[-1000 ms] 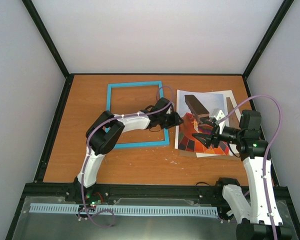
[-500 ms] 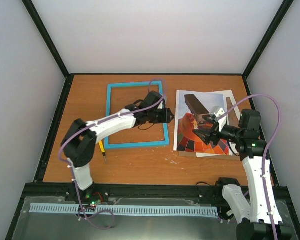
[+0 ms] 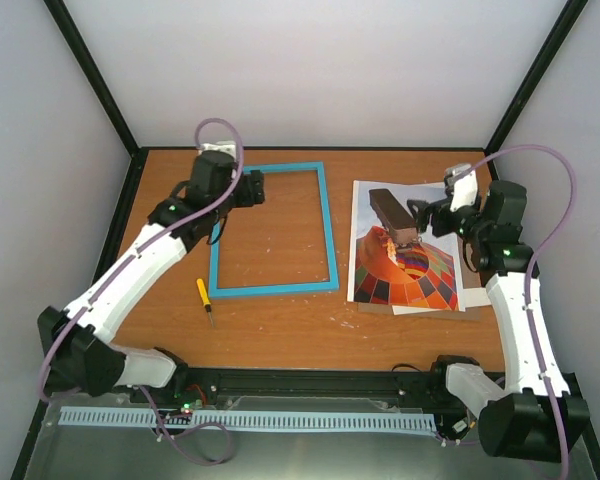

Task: Take the photo out of the frame

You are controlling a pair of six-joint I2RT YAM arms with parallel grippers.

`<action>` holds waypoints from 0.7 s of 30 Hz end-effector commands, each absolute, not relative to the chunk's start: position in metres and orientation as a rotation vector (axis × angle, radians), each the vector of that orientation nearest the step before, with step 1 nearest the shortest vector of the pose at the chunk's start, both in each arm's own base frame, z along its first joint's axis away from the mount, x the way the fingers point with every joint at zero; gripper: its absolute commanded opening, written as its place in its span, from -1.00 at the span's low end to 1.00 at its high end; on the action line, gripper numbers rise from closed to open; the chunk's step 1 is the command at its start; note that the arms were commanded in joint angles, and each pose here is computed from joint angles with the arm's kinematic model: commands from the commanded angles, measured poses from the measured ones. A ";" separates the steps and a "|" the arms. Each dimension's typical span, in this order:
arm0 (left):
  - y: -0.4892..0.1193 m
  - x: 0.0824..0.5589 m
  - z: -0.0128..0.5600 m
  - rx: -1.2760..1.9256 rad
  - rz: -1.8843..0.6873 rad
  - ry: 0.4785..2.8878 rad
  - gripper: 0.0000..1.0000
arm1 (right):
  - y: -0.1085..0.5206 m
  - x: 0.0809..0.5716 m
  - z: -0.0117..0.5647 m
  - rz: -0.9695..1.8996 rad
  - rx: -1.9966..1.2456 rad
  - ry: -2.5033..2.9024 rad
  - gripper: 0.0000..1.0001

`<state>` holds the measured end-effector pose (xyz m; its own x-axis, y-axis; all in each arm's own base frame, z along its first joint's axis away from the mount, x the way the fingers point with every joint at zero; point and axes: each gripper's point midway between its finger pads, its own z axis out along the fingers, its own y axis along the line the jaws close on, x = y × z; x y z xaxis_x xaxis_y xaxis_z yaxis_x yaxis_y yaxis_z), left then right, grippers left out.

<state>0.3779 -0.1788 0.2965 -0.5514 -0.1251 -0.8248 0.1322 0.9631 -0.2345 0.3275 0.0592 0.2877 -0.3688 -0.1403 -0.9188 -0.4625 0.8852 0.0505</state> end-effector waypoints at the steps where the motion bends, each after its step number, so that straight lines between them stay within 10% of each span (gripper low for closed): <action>1: -0.140 0.380 0.315 -0.007 -0.177 1.995 0.79 | 0.010 0.363 0.309 0.224 -0.011 1.899 1.00; 21: -0.090 0.358 0.310 -0.261 -0.097 1.817 0.93 | 0.037 0.344 0.274 0.278 -0.251 1.887 1.00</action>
<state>0.3552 -0.0913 0.3000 -0.2766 -0.2025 -0.9394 -0.1191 0.9772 -0.1756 0.3448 0.0372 0.2648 -0.3687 -0.0151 -0.9294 -0.3010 0.9479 0.1040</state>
